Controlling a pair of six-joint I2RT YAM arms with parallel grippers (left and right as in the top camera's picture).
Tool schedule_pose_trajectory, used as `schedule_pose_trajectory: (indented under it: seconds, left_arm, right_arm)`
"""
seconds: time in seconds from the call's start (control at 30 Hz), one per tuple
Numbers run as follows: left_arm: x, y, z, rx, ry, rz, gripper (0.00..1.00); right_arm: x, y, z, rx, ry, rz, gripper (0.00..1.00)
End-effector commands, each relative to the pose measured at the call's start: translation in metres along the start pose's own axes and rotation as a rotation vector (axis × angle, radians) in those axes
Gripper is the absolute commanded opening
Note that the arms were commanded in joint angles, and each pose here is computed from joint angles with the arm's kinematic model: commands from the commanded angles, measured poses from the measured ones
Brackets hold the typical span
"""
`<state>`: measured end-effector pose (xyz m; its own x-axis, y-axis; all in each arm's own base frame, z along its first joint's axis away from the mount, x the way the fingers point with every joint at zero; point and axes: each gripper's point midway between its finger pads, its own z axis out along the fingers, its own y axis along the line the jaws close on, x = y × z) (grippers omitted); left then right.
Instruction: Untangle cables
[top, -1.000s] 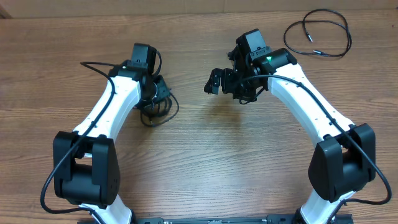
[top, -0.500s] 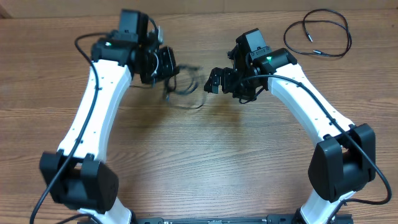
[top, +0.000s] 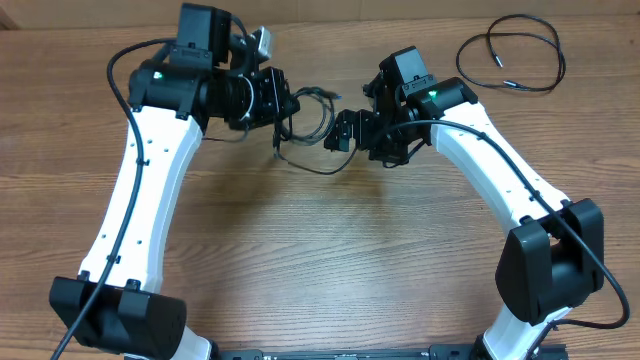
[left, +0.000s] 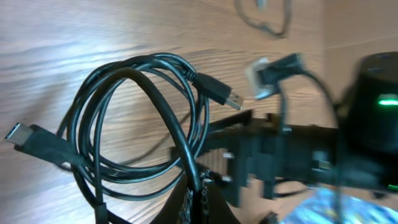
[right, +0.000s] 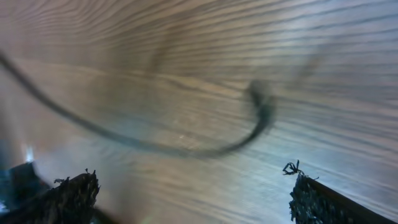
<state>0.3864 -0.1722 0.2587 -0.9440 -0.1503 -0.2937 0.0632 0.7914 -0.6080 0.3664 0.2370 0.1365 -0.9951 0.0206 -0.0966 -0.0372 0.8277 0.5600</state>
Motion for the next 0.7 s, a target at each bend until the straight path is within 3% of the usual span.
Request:
schedule_pose_trajectory:
  seconds: [0.0, 0.2, 0.4, 0.67]
  left_arm:
    - [-0.004, 0.011, -0.004, -0.102, -0.038, 0.026, 0.04]
    - [-0.002, 0.016, -0.002, -0.152, -0.038, 0.032, 0.04]
    - [0.008, -0.020, 0.007, -0.011, 0.004, 0.077, 0.05]
    - [0.024, -0.039, 0.018, -0.007, 0.033, 0.134, 0.04]
  right_arm:
    - [0.006, 0.015, -0.005, -0.068, 0.017, -0.025, 1.00]
    - [0.009, 0.023, -0.005, -0.109, 0.031, -0.051, 1.00]
    - [0.005, 0.026, -0.005, -0.120, 0.016, -0.067, 1.00]
    - [-0.002, 0.012, 0.001, 0.016, -0.047, -0.079, 1.00]
